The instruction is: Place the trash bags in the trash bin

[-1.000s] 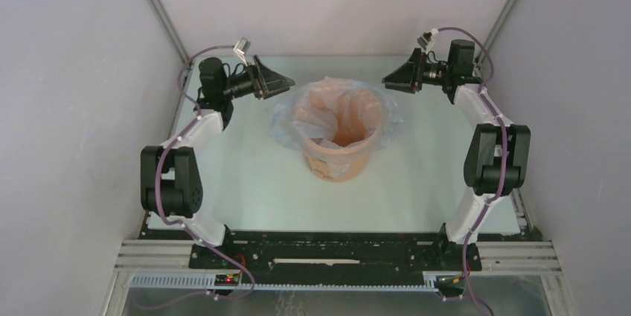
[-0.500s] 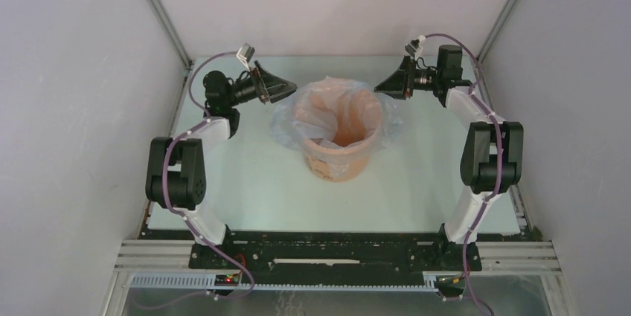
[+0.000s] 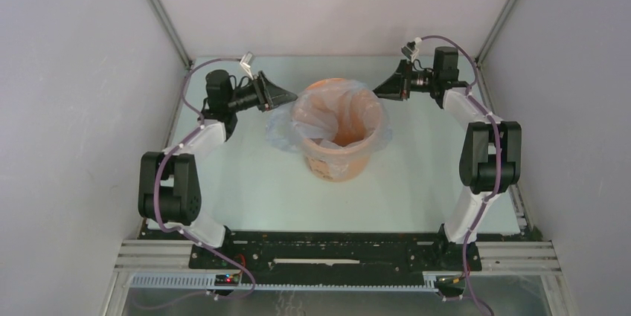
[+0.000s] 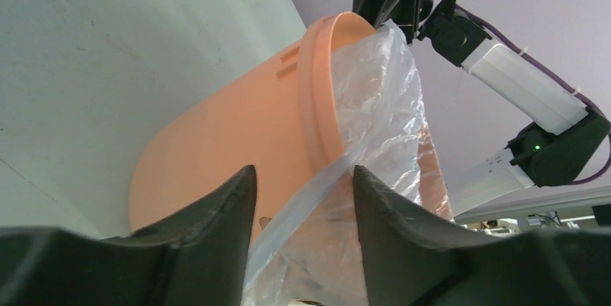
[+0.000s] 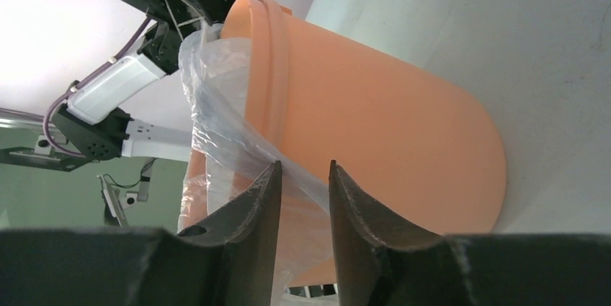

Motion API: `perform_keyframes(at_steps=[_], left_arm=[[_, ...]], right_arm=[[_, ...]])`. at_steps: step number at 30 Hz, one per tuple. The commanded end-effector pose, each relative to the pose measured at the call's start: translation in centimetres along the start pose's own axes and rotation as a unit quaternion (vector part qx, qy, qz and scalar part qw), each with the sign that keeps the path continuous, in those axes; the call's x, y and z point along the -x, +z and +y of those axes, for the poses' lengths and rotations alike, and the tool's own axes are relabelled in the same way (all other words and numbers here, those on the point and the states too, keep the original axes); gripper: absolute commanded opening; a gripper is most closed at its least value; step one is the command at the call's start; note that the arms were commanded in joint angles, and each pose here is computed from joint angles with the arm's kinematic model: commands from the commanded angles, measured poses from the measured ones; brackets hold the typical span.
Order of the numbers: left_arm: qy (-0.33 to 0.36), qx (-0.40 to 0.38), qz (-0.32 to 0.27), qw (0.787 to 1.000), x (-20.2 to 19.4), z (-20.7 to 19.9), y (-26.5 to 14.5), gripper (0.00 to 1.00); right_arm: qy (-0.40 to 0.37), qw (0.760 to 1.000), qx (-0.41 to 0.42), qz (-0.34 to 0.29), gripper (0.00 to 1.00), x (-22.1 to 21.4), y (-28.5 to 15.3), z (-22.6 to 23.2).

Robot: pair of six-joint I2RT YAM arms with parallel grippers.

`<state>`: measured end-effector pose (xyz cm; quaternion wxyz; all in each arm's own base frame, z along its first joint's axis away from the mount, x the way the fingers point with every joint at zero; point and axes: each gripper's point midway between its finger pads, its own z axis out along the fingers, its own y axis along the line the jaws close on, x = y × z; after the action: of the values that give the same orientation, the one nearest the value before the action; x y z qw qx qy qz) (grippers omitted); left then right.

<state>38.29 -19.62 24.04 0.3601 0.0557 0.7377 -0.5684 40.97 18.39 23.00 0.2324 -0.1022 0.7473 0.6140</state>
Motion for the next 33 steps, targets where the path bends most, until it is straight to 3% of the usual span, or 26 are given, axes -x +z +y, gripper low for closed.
perform_keyframes(at_steps=[1,4,8,9,16,18,26,33], left_arm=[[0.016,-0.008,-0.006,1.0,-0.2,-0.9,-0.3,0.5],[0.005,0.005,-0.02,1.0,0.5,-0.5,-0.1,0.33],[-0.008,0.024,-0.046,0.999,1.7,-0.1,0.1,0.26],[-0.012,0.03,-0.049,0.998,1.8,0.3,0.2,0.28],[-0.005,0.019,-0.034,0.999,0.2,-0.6,-0.7,0.72],[0.003,0.011,-0.028,1.0,-0.3,-1.0,-1.2,0.78],[-0.006,-0.007,-0.052,0.999,0.1,-0.7,-2.7,0.77],[-0.023,0.004,-0.052,0.998,-0.2,0.3,-2.1,0.54]], right_arm=[[-0.035,0.999,0.017,-0.012,0.34,1.0,-0.1,2.4],[-0.025,0.999,0.008,-0.028,0.19,1.6,0.1,2.1],[0.0,0.999,-0.008,-0.054,0.0,2.6,0.2,1.4],[0.013,0.998,-0.018,-0.064,0.0,2.9,0.2,0.9],[0.046,0.995,-0.029,-0.089,0.0,2.9,-0.4,-0.1],[0.048,0.994,-0.028,-0.089,0.0,2.9,-0.4,-0.1],[0.054,0.995,-0.023,-0.086,0.0,2.9,-0.2,-0.4],[0.053,0.994,-0.026,-0.094,0.0,3.2,-0.2,-0.5]])
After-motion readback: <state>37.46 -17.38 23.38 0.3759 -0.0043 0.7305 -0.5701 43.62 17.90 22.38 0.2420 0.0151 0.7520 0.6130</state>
